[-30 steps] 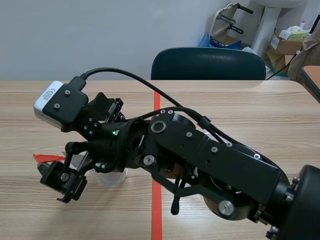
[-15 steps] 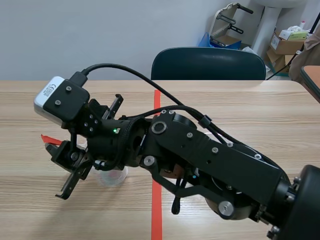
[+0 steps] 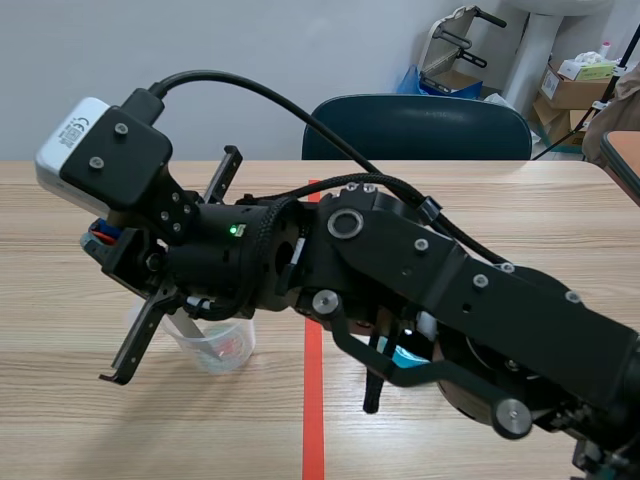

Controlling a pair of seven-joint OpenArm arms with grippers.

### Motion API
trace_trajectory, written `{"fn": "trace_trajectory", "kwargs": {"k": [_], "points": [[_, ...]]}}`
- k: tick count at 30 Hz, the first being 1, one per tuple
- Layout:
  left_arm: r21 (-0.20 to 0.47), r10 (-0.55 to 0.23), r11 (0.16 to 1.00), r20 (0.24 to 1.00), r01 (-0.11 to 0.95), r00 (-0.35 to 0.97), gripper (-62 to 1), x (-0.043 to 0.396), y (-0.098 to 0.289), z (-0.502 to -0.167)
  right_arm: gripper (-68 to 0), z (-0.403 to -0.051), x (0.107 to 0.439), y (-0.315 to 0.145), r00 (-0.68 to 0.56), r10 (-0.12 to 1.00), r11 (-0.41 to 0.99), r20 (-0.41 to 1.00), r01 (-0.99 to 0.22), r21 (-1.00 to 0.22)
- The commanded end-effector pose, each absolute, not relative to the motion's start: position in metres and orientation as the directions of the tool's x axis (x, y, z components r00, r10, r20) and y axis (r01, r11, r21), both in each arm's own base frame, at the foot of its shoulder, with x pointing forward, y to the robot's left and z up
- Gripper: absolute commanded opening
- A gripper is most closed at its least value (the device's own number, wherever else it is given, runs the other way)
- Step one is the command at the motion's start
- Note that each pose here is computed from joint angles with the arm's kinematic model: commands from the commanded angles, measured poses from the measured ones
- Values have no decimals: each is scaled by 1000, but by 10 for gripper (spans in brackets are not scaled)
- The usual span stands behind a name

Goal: Do the redox reaction experiment

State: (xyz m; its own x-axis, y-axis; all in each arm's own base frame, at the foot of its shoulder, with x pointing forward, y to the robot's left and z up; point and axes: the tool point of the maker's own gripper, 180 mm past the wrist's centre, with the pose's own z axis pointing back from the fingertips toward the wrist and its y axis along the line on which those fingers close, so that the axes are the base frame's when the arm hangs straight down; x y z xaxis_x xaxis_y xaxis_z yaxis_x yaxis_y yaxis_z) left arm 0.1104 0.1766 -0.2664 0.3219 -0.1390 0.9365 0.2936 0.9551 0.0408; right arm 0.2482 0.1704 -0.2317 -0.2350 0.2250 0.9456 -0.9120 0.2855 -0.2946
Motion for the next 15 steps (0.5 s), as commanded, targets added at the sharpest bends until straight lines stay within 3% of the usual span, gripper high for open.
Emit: {"fn": "trace_trajectory", "kwargs": {"k": [1, 7, 15], "points": [[37, -125, 956, 948, 290, 292, 14, 114, 174, -258, -669, -225, 252, 168, -250, 222, 293, 942, -905, -309], [37, -125, 956, 948, 290, 292, 14, 114, 174, -258, -669, -223, 254, 157, -258, 275, 291, 926, -896, -336], [37, -125, 956, 948, 290, 292, 14, 114, 174, -258, -669, -182, 256, 143, -292, 274, 325, 917, -869, -373]]}}
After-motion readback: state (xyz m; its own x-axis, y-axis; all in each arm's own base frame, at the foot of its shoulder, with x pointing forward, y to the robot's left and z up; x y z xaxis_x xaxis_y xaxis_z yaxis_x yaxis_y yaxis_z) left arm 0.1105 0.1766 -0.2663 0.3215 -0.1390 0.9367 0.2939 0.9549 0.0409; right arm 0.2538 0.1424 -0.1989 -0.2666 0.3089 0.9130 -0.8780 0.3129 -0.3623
